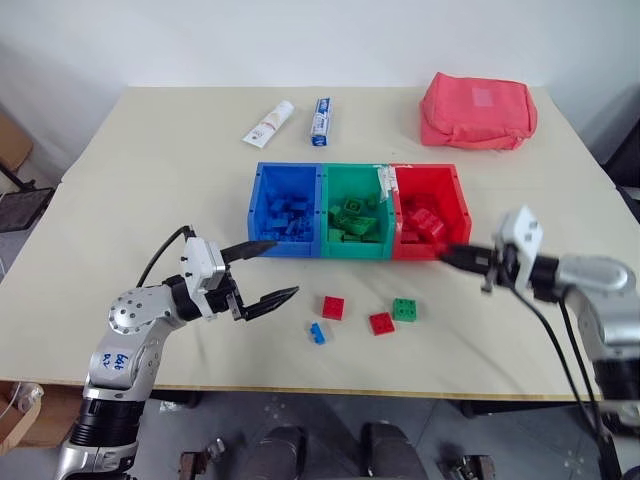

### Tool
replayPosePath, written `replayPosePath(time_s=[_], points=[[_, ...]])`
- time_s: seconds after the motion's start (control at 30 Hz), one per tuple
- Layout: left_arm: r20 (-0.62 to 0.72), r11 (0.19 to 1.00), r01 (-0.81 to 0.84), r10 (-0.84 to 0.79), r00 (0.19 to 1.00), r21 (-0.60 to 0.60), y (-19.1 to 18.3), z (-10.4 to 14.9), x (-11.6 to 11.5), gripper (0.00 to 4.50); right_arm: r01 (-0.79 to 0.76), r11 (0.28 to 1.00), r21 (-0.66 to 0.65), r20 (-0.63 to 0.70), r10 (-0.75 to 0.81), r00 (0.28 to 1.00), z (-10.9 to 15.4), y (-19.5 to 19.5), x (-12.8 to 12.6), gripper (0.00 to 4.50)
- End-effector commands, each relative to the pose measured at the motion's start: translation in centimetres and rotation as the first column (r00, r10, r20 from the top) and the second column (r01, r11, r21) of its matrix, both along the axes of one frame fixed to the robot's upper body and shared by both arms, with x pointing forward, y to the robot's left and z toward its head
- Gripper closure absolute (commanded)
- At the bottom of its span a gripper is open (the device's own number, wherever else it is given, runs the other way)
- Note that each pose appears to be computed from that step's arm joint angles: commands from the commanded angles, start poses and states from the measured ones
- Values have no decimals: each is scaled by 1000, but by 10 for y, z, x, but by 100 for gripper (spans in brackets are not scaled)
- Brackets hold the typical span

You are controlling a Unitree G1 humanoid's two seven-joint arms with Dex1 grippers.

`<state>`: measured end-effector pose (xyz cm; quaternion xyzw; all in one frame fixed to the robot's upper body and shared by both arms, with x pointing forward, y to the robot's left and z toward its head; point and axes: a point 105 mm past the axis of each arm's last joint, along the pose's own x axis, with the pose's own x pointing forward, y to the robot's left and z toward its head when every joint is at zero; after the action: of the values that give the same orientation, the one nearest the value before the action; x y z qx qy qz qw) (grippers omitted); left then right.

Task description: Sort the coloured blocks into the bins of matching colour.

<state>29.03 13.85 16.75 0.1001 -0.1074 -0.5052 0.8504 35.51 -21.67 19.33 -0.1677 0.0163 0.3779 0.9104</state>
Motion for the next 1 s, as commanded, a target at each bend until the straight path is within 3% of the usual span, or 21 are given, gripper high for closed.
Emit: replayPosePath(time_s=[0.03,0.1,0.37,0.47,0.5,0.53,0.6,0.73,0.9,1.0], points=[[42,998,-60,61,997,-5,8,7,0,0,176,965,195,65,-192,979,36,-6,28,418],[41,998,-68,68,997,-2,9,4,-1,0,247,942,229,53,-265,963,41,-4,42,418],[49,996,-86,85,995,15,12,1,-5,0,239,954,183,67,-255,965,38,2,49,149],[41,997,-80,79,996,21,14,0,-6,0,209,963,171,94,-227,969,39,-6,39,44],[9,998,-50,50,999,46,14,-4,-9,0,115,978,175,156,-143,977,44,-3,25,9],[-8,997,-17,18,1000,82,14,-7,-13,0,-3,982,191,211,-38,977,47,-3,3,4],[-24,989,32,-29,999,146,17,-12,-21,0,-94,986,139,228,61,972,40,-13,-26,4],[-39,983,48,-42,998,176,25,-19,-23,0,-51,994,-98,86,60,994,-2,-49,-54,4],[-40,964,144,-138,990,226,17,-29,-26,0,-65,971,-229,-34,59,998,-37,-75,-79,4],[-19,958,161,-161,987,237,11,-28,-20,0,-122,965,-231,-55,112,992,-47,-62,-80,4]])
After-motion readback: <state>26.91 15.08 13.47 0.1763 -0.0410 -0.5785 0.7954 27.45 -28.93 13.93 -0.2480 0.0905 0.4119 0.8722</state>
